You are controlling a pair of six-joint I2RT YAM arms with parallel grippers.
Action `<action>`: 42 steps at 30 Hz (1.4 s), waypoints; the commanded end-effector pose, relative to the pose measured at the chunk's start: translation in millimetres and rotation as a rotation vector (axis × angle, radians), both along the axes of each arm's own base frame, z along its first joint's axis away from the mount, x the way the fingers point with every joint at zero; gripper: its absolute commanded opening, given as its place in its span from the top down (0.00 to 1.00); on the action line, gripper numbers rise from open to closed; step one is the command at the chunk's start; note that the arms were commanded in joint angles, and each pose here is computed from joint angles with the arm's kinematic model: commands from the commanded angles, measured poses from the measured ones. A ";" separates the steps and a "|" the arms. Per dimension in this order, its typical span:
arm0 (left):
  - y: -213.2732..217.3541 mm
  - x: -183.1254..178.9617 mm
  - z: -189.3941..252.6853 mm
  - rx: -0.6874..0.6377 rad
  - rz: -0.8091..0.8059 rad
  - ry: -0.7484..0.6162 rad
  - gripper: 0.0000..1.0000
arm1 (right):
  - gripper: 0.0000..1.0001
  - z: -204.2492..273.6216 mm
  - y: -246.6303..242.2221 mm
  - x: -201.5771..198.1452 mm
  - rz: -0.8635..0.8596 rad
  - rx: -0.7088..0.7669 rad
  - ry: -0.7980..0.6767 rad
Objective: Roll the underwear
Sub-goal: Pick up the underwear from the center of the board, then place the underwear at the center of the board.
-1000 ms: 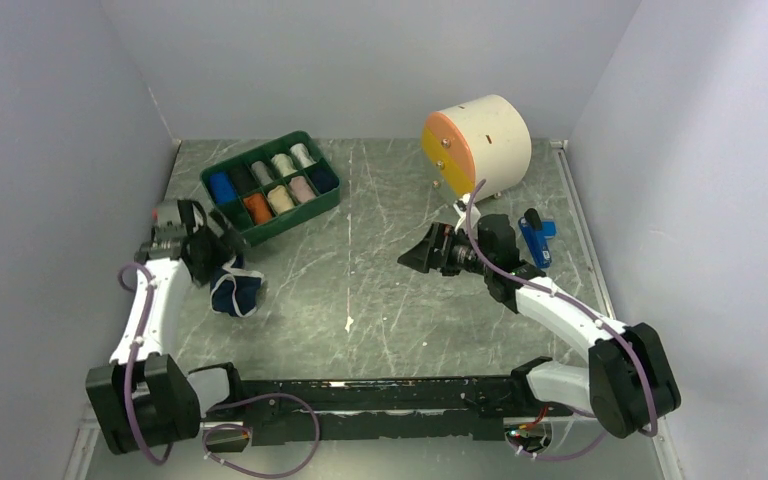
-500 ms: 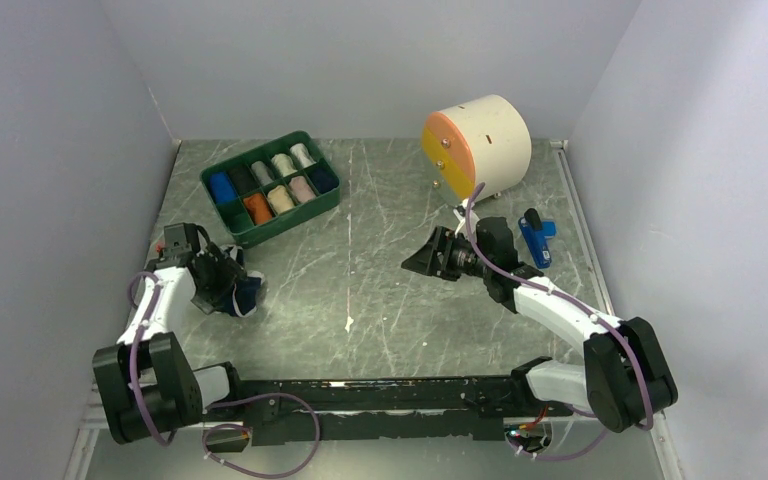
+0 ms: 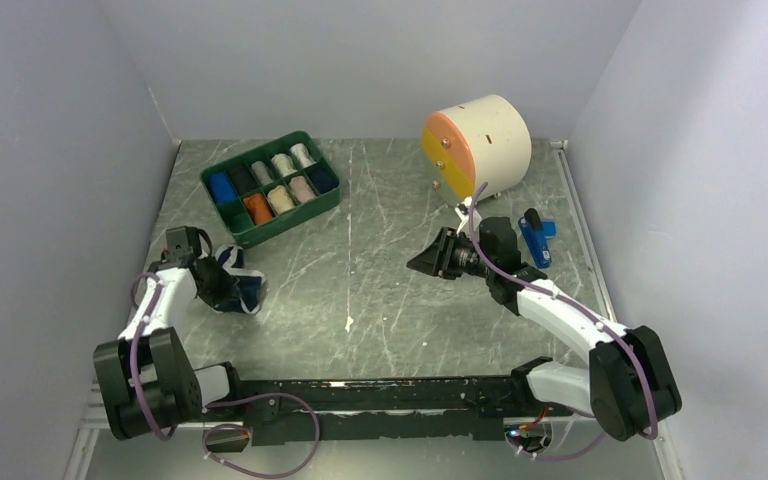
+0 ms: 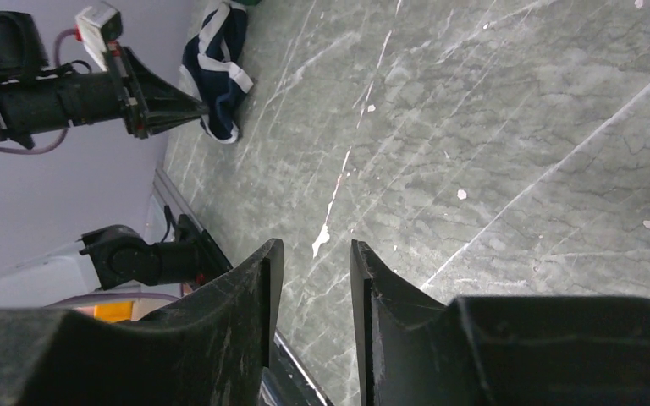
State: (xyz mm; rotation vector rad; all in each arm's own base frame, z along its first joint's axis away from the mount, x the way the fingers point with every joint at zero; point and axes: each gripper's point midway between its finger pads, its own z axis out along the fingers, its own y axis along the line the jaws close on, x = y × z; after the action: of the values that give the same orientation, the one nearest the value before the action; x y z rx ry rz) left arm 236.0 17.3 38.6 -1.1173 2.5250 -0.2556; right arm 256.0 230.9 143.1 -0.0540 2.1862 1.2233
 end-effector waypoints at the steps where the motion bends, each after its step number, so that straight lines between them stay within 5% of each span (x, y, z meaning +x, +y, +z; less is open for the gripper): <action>1: -0.3 23.2 57.9 0.025 -0.066 -0.193 0.95 | 0.62 18.2 0.3 1.4 0.016 0.012 -0.065; 14: -108.8 31.1 180.5 -0.256 -0.379 -0.579 0.95 | 0.66 35.2 -21.5 19.7 -0.148 -0.054 -0.143; 21: -243.3 33.8 244.7 -0.417 -0.680 -0.718 0.95 | 0.67 50.5 -44.8 38.1 -0.277 -0.158 -0.196; 29: -360.7 30.8 275.8 -0.455 -0.935 -0.762 0.95 | 0.66 76.4 -89.3 52.4 -0.491 -0.309 -0.238; 36: -366.9 19.3 281.6 -0.530 -0.939 -0.729 0.95 | 0.63 98.2 -111.3 43.6 -0.581 -0.327 -0.297; 42: -279.8 36.0 190.0 -0.337 -0.624 -0.514 0.95 | 0.60 94.3 -75.8 36.4 -0.368 -0.273 -0.313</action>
State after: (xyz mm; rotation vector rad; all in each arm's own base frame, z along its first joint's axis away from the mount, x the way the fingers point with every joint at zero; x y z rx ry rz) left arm 256.8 -326.2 271.5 0.0503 2.2287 -1.2157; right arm 292.8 133.8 230.5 0.1744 1.9550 0.5712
